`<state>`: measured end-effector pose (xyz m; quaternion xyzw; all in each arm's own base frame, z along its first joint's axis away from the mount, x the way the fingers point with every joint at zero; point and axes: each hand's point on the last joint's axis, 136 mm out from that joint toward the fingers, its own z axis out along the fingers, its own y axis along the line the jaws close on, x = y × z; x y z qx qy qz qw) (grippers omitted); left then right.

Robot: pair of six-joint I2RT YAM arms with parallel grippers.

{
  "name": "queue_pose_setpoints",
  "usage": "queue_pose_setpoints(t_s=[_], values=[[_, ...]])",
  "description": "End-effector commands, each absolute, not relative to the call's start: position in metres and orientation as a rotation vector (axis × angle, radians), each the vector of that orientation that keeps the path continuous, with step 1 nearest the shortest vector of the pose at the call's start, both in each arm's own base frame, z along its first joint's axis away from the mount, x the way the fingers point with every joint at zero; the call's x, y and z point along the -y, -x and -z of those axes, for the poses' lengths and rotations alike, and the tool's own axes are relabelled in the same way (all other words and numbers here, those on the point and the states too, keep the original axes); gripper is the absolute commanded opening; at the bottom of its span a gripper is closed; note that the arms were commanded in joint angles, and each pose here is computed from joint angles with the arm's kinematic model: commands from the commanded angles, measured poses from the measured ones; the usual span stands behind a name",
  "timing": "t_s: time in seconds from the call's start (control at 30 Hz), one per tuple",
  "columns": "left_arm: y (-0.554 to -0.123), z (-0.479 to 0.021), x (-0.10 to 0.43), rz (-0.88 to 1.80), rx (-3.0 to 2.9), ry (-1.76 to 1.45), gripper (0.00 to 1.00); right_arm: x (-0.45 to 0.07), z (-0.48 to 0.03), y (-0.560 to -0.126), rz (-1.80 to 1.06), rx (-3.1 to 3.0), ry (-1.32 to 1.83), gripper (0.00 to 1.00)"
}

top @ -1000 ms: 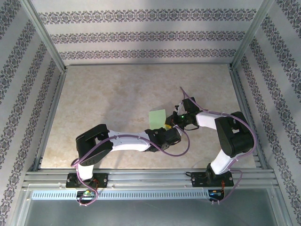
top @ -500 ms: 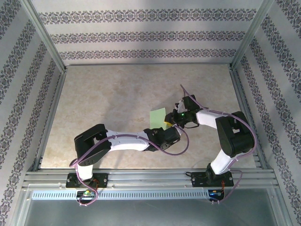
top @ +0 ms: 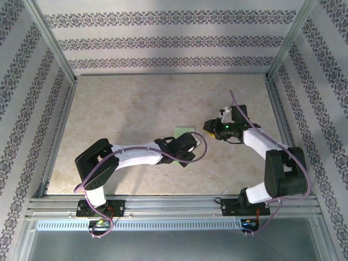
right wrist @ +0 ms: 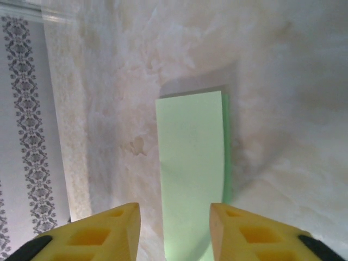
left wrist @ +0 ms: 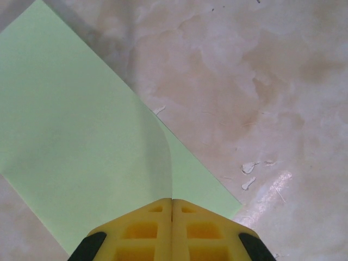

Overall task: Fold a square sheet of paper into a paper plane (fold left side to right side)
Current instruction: Fold the triangle a second time at the center of the table.

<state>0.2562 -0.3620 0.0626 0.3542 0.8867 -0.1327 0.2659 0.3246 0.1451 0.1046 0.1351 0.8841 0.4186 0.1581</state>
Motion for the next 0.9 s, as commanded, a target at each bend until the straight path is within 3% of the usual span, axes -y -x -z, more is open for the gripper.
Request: queue_pose_setpoints(t_s=[0.0, 0.17, 0.53, 0.87], values=[[-0.257, -0.082, 0.368, 0.554, -2.406, -0.845, 0.0, -0.141, -0.095, -0.301, -1.191, -2.564, -0.35, 0.28], [-0.262, -0.084, 0.366, 0.702, -2.444, -0.741, 0.0, -0.155, -0.082, -0.271, -1.272, -2.587, -0.334, 0.0], [-0.263, -0.075, 0.365, 0.83, -2.497, -0.668, 0.0, -0.211, -0.044, -0.223, -1.303, -2.679, -0.242, 0.0], [-0.264, -0.069, 0.362, 0.828, -2.515, -0.647, 0.0, -0.227, -0.027, -0.216, -1.241, -2.745, -0.198, 0.0]])
